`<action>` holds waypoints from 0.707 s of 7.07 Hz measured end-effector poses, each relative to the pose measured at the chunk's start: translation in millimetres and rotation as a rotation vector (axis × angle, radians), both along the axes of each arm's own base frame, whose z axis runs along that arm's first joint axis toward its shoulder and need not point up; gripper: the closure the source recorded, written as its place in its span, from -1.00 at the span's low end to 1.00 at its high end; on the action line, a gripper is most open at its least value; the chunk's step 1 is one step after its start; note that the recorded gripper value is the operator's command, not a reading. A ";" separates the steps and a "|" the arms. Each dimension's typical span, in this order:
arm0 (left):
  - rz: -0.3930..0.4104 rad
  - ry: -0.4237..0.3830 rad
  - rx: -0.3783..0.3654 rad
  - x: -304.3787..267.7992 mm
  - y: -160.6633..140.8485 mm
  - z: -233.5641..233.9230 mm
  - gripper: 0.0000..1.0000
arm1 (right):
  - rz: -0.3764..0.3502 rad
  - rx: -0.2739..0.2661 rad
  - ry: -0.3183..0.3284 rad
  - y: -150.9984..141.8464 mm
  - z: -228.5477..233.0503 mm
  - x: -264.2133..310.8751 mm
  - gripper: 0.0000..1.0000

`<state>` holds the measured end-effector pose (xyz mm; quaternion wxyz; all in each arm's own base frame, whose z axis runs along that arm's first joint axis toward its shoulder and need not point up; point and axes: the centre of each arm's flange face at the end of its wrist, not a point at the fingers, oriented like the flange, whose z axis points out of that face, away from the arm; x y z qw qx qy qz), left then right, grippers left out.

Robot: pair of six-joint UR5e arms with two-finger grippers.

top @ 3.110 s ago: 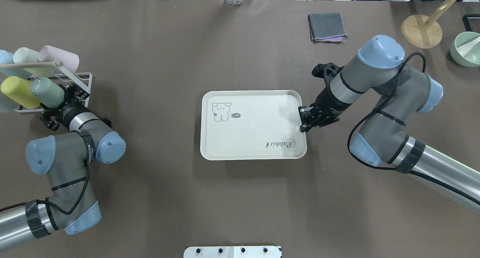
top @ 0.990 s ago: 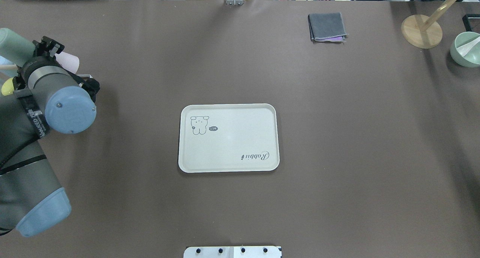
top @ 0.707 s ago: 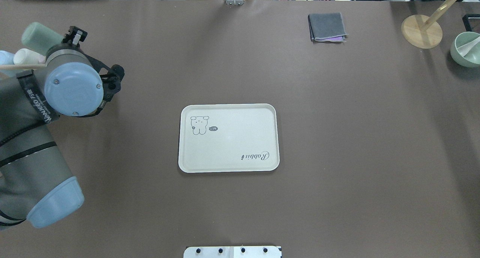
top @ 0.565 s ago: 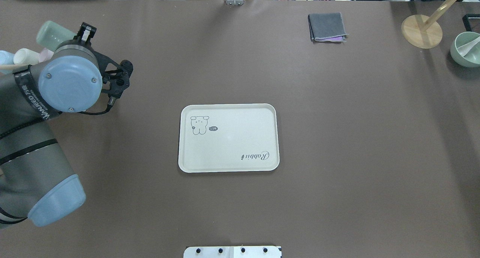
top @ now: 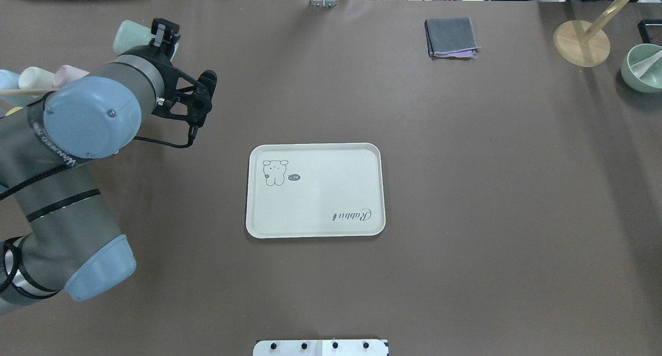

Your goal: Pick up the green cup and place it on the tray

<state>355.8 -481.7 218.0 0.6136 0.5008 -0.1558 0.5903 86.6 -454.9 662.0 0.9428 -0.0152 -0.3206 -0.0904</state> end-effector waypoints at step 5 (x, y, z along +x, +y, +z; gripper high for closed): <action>0.283 0.623 -0.094 45.5 25.1 -20.2 0.10 | 0.001 -0.015 -0.011 2.4 6.6 -1.4 -1.00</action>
